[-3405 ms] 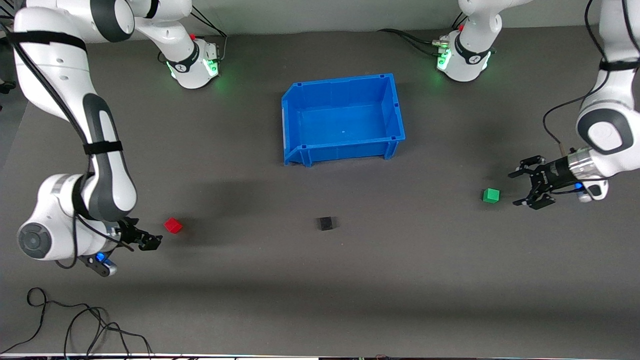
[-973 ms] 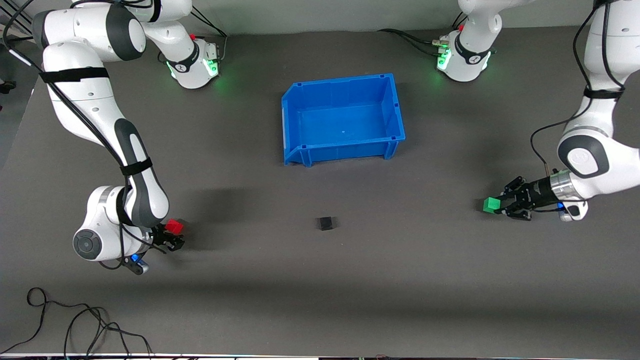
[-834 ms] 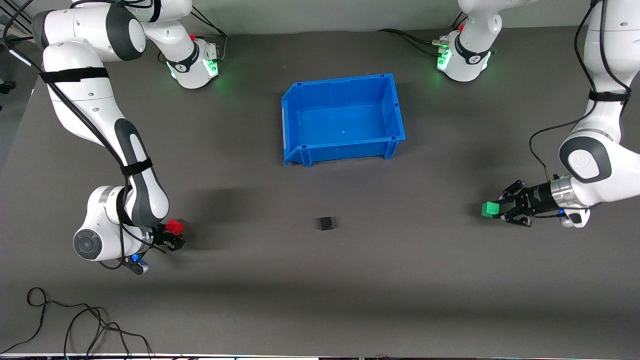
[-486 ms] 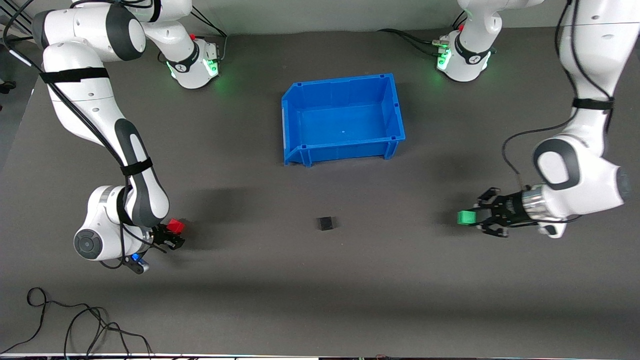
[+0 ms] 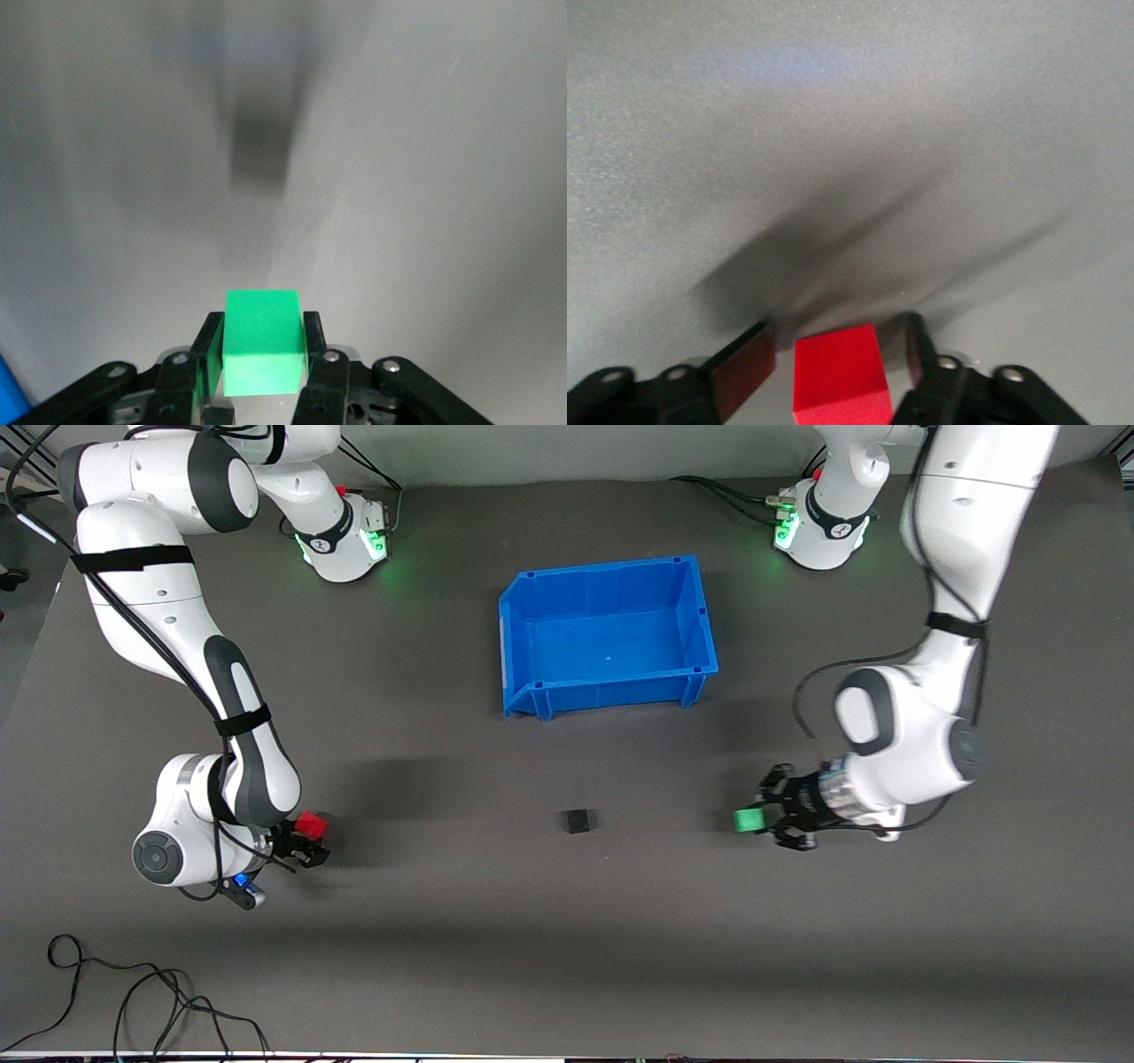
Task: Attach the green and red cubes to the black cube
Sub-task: 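Carry the green cube with the left gripper beside the black cube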
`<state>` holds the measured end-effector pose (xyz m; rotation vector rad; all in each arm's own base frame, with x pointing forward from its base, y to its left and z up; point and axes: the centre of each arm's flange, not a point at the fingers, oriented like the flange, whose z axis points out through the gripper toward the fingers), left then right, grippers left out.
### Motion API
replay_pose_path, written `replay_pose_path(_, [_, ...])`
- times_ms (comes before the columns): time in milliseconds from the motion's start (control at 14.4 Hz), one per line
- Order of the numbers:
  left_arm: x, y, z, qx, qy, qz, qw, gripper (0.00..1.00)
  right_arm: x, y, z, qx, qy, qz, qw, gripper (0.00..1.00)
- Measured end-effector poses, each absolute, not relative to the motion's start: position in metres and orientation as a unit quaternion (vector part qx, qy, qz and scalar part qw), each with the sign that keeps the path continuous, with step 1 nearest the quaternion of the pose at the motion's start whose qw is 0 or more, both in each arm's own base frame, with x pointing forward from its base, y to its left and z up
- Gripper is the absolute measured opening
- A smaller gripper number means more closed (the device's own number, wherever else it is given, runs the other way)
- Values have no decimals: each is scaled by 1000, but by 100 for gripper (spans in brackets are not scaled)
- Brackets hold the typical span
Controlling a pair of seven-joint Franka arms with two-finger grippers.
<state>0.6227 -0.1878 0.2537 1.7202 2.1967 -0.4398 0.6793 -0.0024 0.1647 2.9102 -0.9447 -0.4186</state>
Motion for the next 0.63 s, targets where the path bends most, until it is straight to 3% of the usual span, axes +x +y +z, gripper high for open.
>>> replay_pose_path(139, [612, -230, 250, 607, 763, -146, 164, 37, 681, -2, 168, 943, -305, -133, 26, 96])
replay_pose_path(208, [606, -250, 248, 613, 758, -143, 168, 37, 682, -2, 172, 943, -305, -130, 25, 100])
replay_pose_path(625, [575, -337, 233, 636, 735, -118, 203, 37, 679, 0, 174, 948, -290, -131, 23, 100])
